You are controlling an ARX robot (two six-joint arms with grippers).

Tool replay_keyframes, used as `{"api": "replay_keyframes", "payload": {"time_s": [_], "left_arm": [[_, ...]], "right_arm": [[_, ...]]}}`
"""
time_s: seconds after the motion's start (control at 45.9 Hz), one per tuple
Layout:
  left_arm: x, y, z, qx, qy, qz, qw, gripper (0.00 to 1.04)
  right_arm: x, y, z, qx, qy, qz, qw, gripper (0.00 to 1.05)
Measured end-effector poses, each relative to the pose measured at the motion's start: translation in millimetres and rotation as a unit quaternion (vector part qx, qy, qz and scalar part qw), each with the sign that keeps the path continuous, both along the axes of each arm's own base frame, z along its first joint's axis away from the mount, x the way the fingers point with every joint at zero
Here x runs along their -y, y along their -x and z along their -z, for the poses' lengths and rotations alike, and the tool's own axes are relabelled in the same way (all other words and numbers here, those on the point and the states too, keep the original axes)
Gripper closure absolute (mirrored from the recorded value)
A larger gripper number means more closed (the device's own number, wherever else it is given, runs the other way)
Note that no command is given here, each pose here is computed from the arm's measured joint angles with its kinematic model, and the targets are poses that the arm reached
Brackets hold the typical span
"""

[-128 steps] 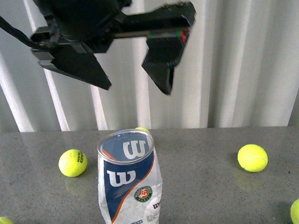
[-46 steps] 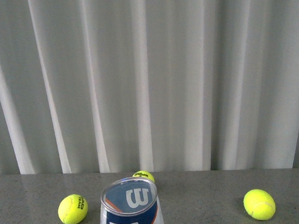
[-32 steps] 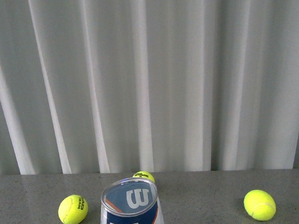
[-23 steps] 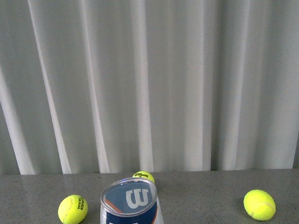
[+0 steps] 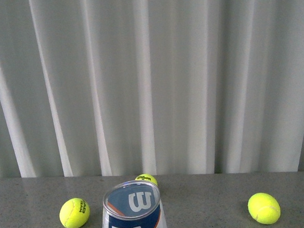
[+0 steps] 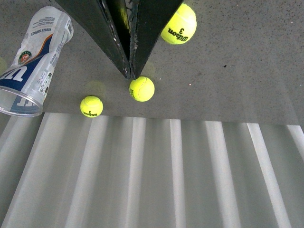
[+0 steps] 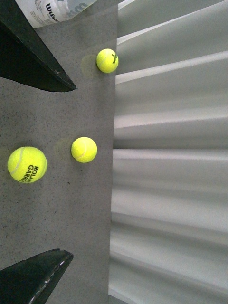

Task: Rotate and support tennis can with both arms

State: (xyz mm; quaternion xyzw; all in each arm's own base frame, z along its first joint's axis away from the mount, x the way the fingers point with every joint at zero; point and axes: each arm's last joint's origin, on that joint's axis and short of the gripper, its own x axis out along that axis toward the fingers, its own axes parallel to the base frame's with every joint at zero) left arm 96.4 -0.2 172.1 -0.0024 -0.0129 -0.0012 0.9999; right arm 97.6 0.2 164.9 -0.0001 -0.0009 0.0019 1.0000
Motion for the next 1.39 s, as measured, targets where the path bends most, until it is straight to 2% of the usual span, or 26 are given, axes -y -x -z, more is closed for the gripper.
{"api": "replay_keyframes", "payload": {"time_s": [0.131, 0.283, 0.609, 1.393], "left_arm": [[0.0, 0.0, 0.4, -0.002, 0.000, 0.000, 1.000, 1.01], [0.0, 0.1, 0.4, -0.002, 0.000, 0.000, 1.000, 0.78], [0.0, 0.1, 0.4, -0.002, 0.000, 0.000, 1.000, 0.07], [0.0, 0.1, 0.4, -0.002, 0.000, 0.000, 1.000, 0.07]], "right_arm": [[0.0, 0.0, 0.0, 0.000, 0.000, 0.000, 1.000, 0.07], [0.0, 0.0, 0.0, 0.000, 0.000, 0.000, 1.000, 0.07], [0.0, 0.0, 0.0, 0.000, 0.000, 0.000, 1.000, 0.07], [0.0, 0.0, 0.0, 0.000, 0.000, 0.000, 1.000, 0.07]]}}
